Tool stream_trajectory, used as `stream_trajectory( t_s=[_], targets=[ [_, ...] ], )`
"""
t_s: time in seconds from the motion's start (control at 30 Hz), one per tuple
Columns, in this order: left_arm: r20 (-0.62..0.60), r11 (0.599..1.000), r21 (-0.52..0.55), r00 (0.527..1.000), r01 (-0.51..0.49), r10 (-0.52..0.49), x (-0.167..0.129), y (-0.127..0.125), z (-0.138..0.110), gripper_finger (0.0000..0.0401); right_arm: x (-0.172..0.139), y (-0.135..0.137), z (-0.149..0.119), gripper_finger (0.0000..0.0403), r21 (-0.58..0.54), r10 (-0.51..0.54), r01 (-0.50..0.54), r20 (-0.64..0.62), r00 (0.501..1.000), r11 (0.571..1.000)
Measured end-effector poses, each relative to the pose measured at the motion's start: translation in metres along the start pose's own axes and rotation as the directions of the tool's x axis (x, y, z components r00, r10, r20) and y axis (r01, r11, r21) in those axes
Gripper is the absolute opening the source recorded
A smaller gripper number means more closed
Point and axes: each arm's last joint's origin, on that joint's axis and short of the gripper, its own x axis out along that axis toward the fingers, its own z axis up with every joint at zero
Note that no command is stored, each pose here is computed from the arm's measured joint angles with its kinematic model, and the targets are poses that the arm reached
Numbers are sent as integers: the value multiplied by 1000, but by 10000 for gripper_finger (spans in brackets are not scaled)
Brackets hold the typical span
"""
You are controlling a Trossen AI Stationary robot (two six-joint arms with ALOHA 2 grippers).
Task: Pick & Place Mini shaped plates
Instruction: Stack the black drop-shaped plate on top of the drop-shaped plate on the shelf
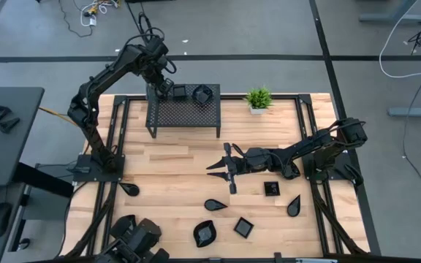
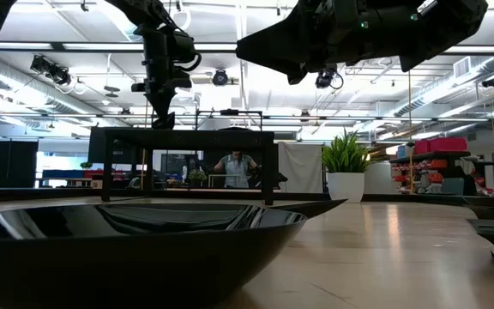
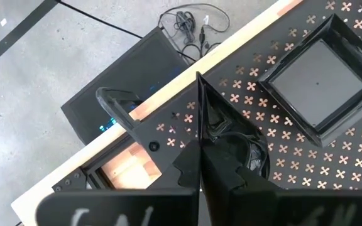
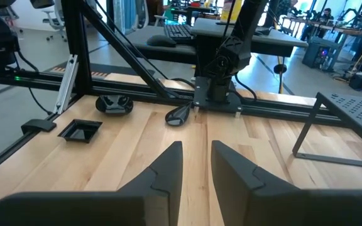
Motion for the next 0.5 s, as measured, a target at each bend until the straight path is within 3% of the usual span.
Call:
stream_trajectory(
  t_s=[0.37,0.5],
  targets=[
    [-6,1000,21,1000,-1,1,5,-4,-1,10,0,0,0,86,24,0,0,0,1000,1000],
    [-5,1000,21,1000,-1,1,5,-4,-1,29,0,0,0,86,24,0,0,0,1000,1000]
  ],
)
